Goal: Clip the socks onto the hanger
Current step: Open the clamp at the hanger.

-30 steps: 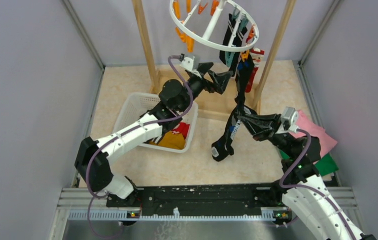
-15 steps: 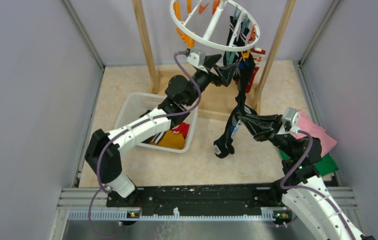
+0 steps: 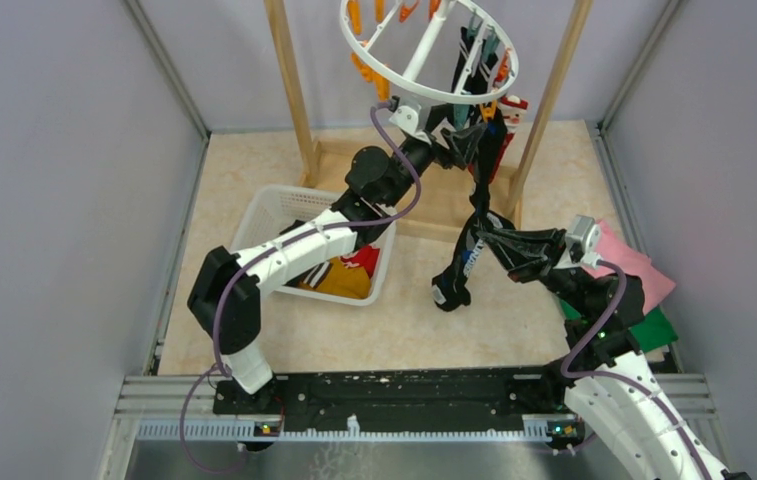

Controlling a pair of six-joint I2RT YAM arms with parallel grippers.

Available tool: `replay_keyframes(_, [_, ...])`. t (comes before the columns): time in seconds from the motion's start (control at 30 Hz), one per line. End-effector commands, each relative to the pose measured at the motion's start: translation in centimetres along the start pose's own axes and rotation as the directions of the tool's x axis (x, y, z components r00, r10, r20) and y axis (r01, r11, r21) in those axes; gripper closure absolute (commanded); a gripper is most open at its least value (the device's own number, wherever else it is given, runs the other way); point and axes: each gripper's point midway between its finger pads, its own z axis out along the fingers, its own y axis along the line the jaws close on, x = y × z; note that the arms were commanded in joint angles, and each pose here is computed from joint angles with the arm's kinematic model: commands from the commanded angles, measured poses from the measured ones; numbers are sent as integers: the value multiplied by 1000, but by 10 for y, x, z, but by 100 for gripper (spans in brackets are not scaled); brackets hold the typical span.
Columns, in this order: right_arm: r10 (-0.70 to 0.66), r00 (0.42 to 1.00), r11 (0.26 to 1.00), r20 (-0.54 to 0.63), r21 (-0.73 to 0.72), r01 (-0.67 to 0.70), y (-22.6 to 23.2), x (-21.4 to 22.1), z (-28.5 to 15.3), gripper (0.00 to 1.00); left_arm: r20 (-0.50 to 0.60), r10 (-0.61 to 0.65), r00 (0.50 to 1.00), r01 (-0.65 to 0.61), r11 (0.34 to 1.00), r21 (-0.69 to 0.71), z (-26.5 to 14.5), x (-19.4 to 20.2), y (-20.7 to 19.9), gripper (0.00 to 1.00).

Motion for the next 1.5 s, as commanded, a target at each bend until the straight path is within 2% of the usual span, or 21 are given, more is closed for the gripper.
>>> replay_keyframes(0.0, [-53, 997, 999, 62, 1, 53, 0, -23, 2, 100, 122, 33, 992, -32, 999, -5, 10, -41, 1, 19])
replay_keyframes(0.23, [-55, 996, 998, 65, 1, 55, 0, -24, 2, 100, 111, 16, 994, -19, 1000, 19, 17, -43, -1, 26])
replay_keyframes(1.1, [-58, 996, 998, 69, 5, 58, -1, -25, 3, 100, 85, -16, 996, 10, 998, 67, 25, -35, 2, 31])
replay_keyframes(1.33, [-58, 996, 998, 69, 7, 58, -2, -25, 3, 100, 81, -42, 996, 36, 997, 75, 28, -32, 1, 37])
replay_keyframes(1.47, [-59, 996, 998, 70, 7, 59, -2, -26, 2, 100, 81, -56, 995, 49, 995, 83, 29, -33, -1, 44])
